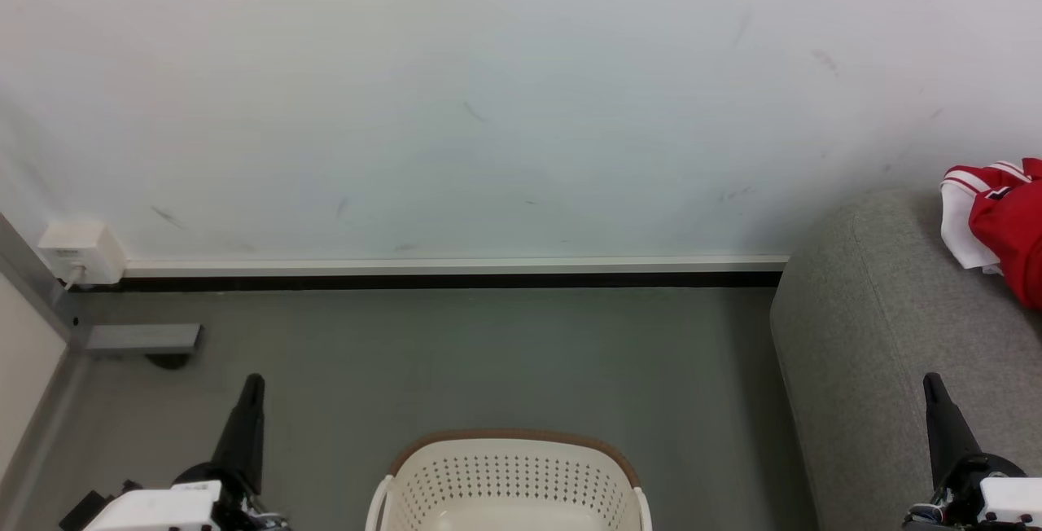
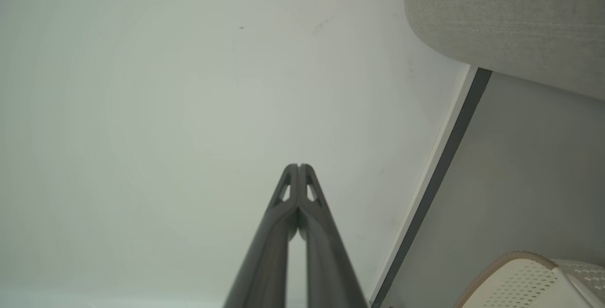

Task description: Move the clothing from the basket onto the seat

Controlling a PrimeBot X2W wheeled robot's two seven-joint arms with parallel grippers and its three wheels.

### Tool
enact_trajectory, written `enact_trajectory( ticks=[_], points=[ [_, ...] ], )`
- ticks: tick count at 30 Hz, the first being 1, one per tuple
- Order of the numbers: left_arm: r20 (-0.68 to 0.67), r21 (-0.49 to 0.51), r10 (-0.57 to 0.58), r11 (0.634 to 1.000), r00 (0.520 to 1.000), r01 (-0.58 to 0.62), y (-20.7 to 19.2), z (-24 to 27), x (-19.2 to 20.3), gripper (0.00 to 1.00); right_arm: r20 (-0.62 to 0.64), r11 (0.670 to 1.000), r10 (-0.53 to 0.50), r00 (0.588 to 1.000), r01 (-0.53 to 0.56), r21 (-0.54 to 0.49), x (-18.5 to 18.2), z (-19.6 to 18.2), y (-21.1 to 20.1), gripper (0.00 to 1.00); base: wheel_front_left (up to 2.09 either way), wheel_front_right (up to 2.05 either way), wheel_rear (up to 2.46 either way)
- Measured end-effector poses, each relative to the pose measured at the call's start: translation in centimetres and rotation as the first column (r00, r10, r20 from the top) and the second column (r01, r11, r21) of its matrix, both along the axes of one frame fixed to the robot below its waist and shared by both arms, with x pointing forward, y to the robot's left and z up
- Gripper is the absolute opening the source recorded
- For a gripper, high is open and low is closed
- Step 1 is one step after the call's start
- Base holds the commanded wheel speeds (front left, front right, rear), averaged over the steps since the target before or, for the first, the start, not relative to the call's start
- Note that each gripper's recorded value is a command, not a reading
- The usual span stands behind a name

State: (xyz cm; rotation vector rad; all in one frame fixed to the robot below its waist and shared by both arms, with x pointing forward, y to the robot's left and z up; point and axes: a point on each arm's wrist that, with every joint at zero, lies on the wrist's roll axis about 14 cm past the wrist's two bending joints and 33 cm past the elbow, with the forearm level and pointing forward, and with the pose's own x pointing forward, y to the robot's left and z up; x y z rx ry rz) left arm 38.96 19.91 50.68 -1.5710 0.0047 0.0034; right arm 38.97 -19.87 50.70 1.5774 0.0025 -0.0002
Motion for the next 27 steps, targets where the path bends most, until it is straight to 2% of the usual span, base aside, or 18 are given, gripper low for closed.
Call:
enact_trajectory(
  ticks=[27],
  points=[
    [0.000, 0.000, 0.000, 1.000, 1.000, 0.000, 0.00, 0.00, 0.00, 0.00, 0.000, 1.000, 0.000, 1.000, 0.000, 0.000, 0.00, 0.00, 0.00, 0.00, 0.00, 0.00, 0.00]
  ],
)
